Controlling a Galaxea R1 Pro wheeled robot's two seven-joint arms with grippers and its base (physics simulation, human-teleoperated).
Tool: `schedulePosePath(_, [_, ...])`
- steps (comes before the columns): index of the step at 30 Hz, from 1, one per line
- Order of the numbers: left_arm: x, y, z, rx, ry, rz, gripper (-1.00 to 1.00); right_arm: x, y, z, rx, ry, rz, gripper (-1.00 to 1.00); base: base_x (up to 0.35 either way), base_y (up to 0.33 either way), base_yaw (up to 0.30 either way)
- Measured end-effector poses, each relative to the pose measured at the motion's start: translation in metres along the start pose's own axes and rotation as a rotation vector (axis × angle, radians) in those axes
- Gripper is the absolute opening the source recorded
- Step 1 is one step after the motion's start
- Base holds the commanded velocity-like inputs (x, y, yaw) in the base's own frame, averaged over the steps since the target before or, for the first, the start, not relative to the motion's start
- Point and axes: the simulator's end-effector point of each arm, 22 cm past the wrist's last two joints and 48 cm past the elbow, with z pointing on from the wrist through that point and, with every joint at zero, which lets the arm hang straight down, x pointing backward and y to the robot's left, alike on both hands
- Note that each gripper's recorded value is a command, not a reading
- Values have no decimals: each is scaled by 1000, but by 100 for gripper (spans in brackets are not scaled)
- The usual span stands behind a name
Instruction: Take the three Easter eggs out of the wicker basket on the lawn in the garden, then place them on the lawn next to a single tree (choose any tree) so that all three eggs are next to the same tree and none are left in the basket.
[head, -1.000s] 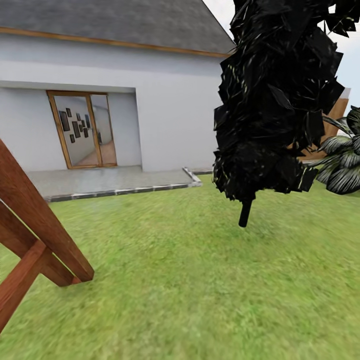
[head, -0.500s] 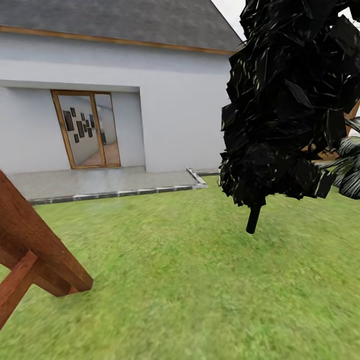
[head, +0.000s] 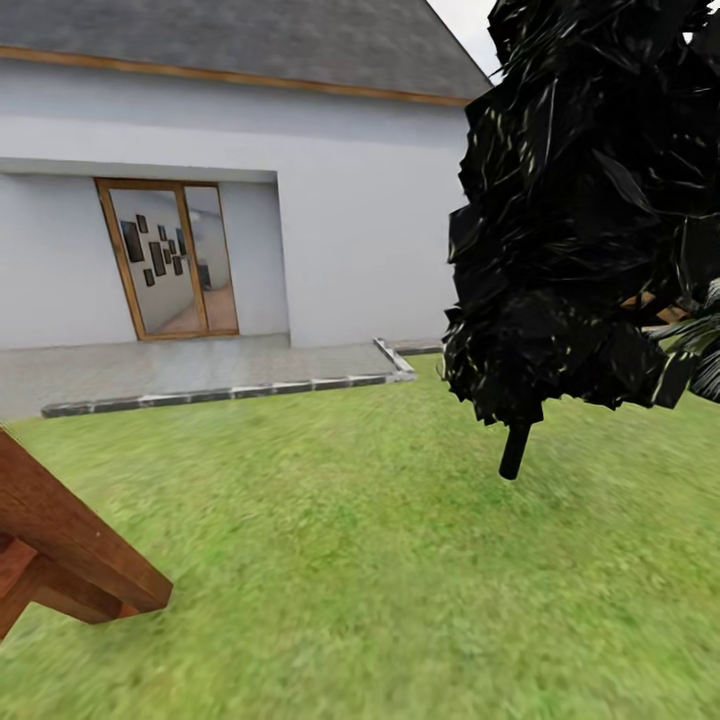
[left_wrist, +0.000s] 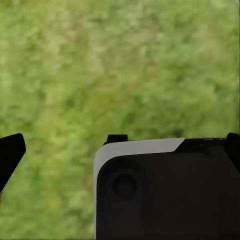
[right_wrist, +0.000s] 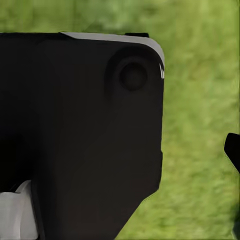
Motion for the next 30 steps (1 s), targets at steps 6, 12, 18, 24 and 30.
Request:
schedulePosePath(6, [0,0,0,0,0,0,100,1,4,0,-4,1,3,100,331,0,0])
schedulePosePath(12, [0,0,0,0,1,0,100,2,4,0,-5,4,3,100,331,0,0])
schedulePosePath(18, [3,0,0,0,8,0,100,4,4,0,-5,11,3,100,331,0,0])
schedulePosePath(24, [4,0,-1,0,11,0,100,6,4,0,-5,15,4,100,331,0,0])
schedulePosePath(30, [4,0,-1,0,12,0,100,7,4,0,-4,17,4,100,331,-5,0])
